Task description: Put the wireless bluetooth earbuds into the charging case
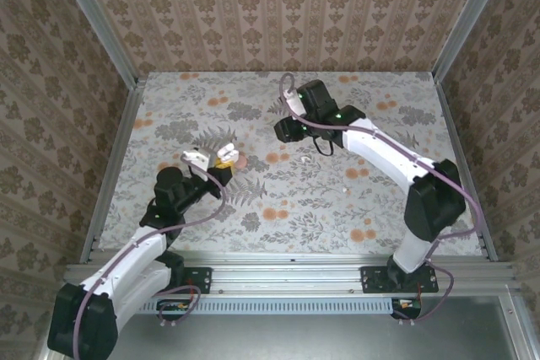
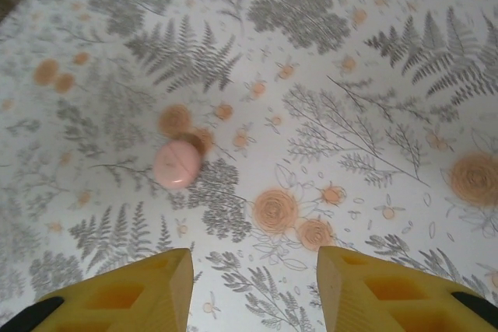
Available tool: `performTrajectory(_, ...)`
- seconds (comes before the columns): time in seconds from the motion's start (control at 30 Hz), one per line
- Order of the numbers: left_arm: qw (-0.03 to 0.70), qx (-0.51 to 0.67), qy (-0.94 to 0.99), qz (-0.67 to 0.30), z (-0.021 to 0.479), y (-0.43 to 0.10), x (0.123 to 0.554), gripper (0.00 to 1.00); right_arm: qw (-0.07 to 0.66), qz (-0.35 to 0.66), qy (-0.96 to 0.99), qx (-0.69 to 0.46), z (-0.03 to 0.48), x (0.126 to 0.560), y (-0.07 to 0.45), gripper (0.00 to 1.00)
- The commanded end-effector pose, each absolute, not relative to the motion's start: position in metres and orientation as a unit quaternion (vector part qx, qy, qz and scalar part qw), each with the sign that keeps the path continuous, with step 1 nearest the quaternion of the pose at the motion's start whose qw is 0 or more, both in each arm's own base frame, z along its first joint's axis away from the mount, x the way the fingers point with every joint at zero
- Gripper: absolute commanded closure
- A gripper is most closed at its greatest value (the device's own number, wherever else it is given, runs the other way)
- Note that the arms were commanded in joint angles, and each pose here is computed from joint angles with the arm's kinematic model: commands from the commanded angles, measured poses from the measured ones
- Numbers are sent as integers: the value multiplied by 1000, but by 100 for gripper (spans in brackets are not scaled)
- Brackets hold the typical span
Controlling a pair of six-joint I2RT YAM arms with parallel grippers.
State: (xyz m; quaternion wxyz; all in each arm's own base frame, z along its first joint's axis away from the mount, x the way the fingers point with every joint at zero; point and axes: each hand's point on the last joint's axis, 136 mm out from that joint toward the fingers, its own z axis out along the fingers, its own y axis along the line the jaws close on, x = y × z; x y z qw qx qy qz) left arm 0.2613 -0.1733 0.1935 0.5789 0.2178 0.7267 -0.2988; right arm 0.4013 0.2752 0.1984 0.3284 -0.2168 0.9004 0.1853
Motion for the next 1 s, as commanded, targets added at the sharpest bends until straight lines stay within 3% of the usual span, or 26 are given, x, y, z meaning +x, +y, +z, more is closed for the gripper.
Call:
performTrajectory(0.0,584,178,742,-278,189,-157,267,89,269,130,938,-178,173,403,258,54)
performTrajectory(0.33,579,174,752,-261,184,-150,269,89,172,29,973,-149,115,424,244,51)
performTrajectory(0.6,579,176,751,-264,187,-151,269,89,112,16,939,-326,92,415,249,50)
performTrajectory(0.97,576,172,753,-267,186,-151,270,89,30,-32,894,-447,60,404,216,48)
